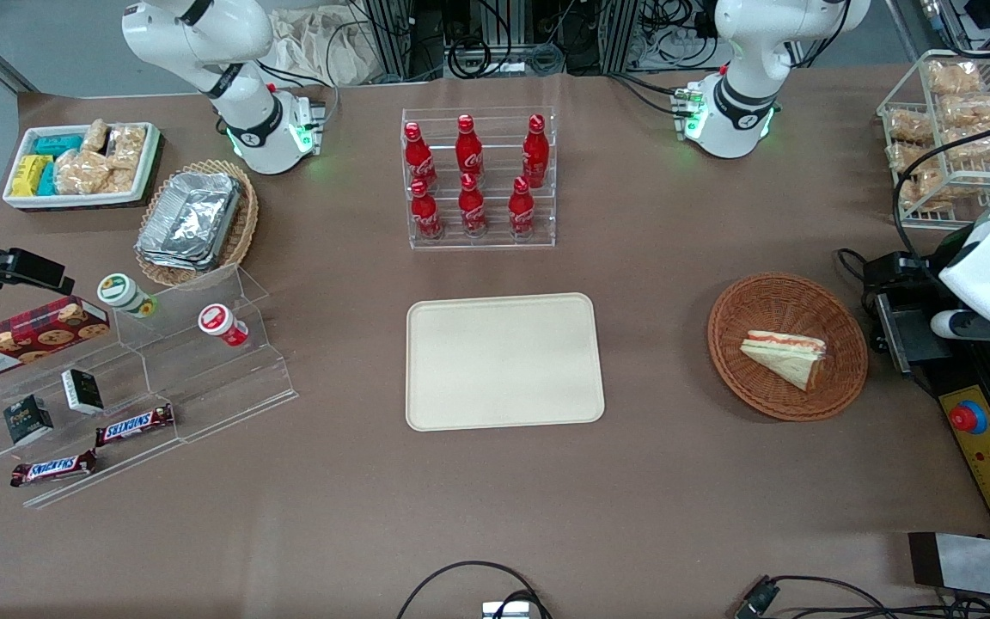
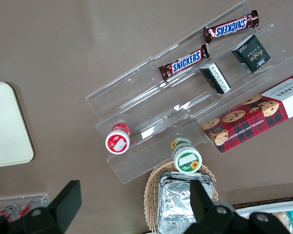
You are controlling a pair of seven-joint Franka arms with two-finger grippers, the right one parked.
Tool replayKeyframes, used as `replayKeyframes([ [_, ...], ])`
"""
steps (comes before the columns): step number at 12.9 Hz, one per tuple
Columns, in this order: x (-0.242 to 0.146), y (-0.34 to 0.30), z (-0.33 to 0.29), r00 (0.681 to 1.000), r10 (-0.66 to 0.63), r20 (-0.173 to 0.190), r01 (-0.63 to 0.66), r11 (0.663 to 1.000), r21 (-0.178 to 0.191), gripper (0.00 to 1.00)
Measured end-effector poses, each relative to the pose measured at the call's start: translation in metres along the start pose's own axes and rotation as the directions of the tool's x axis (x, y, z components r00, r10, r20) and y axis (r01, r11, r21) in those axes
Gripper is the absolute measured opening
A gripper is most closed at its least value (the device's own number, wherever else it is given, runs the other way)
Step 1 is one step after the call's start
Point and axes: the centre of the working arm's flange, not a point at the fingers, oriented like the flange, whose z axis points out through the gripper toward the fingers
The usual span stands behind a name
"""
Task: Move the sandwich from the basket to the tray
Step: 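Lower the open left gripper over the sandwich in the wicker basket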
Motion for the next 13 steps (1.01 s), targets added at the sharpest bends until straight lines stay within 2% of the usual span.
replayKeyframes([
  [5, 0.002, 0.003, 0.003, 1.000, 0.006, 0.005, -0.006, 1.000, 0.000, 1.00],
  [8, 0.011, 0.002, 0.019, 0.999, -0.013, 0.036, 0.013, 1.000, -0.003, 1.00],
  [10, 0.020, -0.001, 0.043, 0.987, -0.143, 0.070, 0.143, 0.990, 0.002, 1.00],
  [11, 0.026, -0.002, 0.060, 0.975, -0.211, 0.068, 0.211, 0.977, 0.006, 1.00],
  [13, 0.036, -0.001, 0.103, 0.952, -0.305, 0.038, 0.305, 0.952, 0.004, 1.00],
])
